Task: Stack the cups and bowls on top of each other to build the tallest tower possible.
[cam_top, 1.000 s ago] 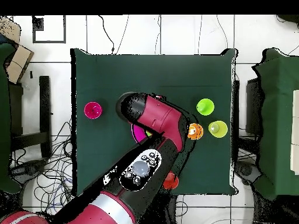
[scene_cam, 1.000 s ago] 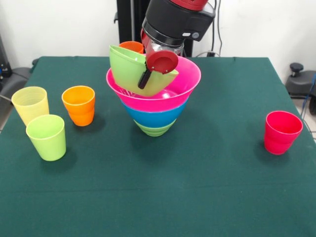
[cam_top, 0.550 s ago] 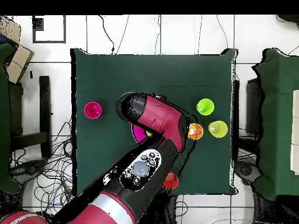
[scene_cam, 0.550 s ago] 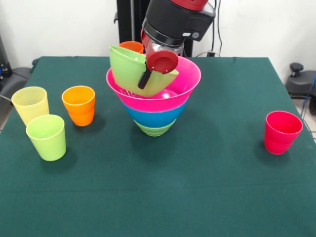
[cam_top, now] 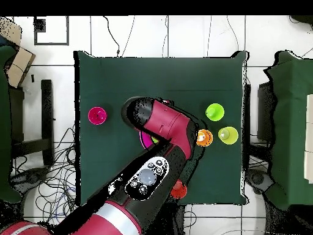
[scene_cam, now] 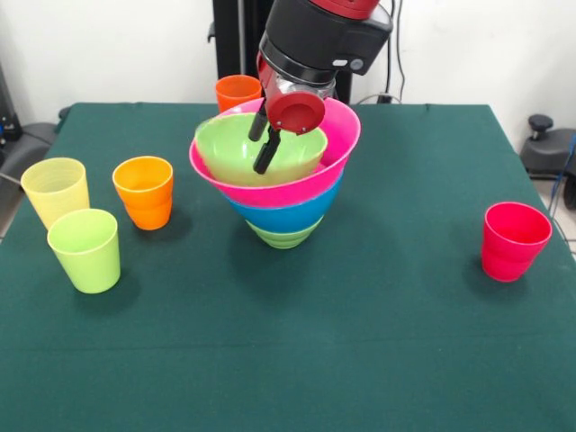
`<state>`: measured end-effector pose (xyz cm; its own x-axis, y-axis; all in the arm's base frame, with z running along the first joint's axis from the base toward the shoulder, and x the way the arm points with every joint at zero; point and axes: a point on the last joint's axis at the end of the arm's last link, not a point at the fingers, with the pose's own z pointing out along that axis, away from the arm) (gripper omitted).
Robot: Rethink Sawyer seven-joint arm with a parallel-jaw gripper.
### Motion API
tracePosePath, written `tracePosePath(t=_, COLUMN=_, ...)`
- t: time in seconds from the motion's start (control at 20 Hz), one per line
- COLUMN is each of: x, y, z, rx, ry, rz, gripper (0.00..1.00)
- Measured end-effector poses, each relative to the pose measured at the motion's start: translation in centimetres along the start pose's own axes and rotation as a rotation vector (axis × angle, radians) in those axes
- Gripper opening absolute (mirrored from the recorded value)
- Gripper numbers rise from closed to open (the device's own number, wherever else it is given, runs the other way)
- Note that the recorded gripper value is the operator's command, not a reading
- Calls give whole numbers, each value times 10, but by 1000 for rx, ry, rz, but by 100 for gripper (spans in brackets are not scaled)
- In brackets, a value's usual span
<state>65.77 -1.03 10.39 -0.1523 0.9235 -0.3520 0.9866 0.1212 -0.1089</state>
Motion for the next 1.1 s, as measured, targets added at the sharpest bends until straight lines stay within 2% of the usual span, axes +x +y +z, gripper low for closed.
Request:
tracePosePath(t=0.7, x=0, y=0, z=0, rx=0, ry=0, rz=0, gripper=100)
tracePosePath(t=1.1, x=-5, y=1, z=-9, rx=-12, ry=-2, rz=7, gripper=100)
